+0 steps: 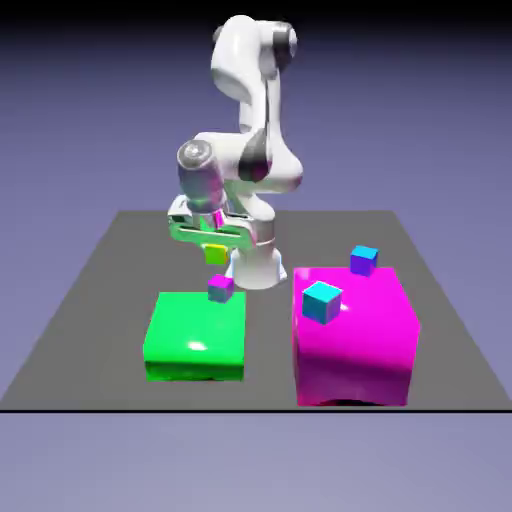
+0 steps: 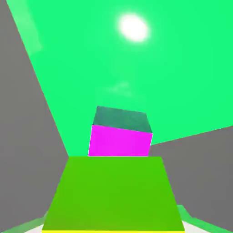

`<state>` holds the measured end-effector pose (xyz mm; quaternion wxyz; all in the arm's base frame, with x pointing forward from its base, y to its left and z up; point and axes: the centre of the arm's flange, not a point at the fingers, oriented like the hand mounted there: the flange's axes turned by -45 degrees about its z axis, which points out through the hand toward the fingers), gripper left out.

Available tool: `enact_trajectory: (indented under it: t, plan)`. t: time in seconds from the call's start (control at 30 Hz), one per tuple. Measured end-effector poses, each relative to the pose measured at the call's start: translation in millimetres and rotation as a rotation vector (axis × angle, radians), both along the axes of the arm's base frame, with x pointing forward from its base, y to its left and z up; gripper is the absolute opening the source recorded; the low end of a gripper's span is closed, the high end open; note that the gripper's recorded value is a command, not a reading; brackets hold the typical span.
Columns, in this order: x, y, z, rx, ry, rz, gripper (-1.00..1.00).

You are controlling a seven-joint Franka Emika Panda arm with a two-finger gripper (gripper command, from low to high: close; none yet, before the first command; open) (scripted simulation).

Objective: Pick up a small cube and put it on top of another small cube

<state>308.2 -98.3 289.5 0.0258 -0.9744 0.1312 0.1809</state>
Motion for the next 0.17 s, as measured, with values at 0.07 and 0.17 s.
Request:
enact_trajectory:
  t: [0.07, 0.17]
  plan:
    - [-8, 2, -25, 0.0, 0.0, 0.0, -1.0]
    - [-9, 2, -27, -0.003, 0.001, 0.001, 1.0]
